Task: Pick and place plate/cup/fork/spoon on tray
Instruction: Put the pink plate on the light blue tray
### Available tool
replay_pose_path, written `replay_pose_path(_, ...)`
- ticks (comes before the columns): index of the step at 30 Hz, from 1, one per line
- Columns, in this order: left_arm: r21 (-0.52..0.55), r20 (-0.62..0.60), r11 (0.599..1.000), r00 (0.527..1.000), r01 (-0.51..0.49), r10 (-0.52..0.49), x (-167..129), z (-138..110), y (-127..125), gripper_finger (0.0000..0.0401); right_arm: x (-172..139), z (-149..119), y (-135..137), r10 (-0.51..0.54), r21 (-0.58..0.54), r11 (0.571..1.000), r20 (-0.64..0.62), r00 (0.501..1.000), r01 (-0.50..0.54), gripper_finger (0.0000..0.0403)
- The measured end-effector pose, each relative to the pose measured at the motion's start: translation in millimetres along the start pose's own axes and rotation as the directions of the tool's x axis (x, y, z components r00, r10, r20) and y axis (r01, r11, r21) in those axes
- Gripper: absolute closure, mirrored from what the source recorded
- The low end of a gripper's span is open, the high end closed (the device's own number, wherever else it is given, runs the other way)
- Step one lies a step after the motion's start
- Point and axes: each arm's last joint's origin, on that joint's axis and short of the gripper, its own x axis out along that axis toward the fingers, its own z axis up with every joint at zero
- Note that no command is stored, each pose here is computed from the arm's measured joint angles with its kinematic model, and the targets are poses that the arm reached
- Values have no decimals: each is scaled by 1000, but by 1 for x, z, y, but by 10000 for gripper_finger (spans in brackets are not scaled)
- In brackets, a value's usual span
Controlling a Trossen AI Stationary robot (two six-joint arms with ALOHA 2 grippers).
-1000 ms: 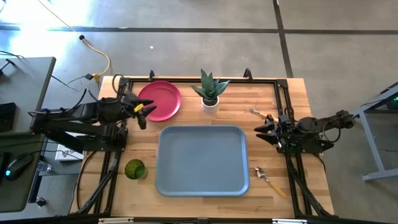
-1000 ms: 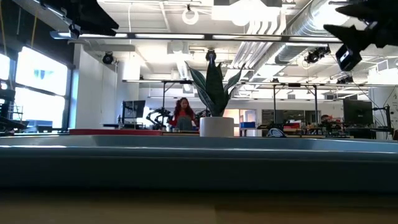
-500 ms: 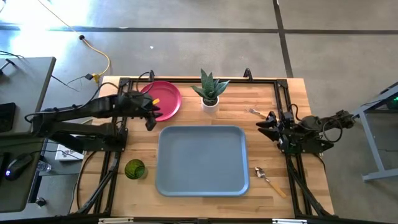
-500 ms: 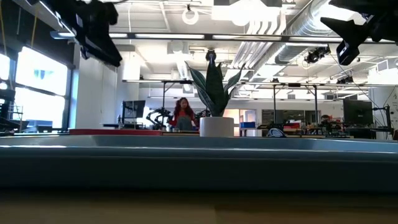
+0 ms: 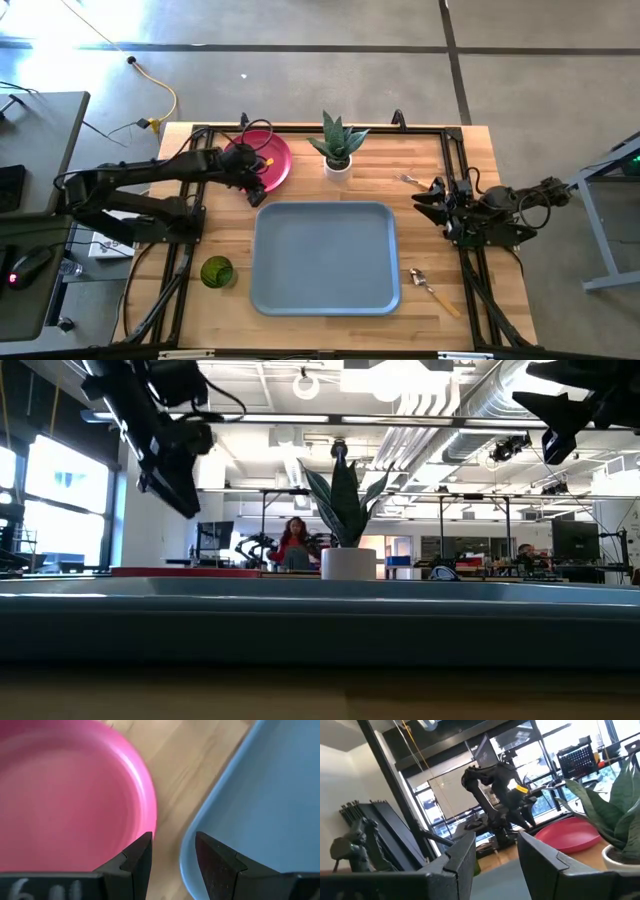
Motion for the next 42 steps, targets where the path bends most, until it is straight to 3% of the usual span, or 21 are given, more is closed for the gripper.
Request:
replay_pose_path(14, -87, -157, 995, 987, -39, 25, 33, 0, 12, 263, -2, -17, -7, -87, -74, 994, -157, 984, 76, 265)
replay_pose_path(42, 124, -324, 991, 943, -40, 79, 74, -7, 17, 263, -2, -17, -8, -132, -83, 989, -143, 981, 122, 265)
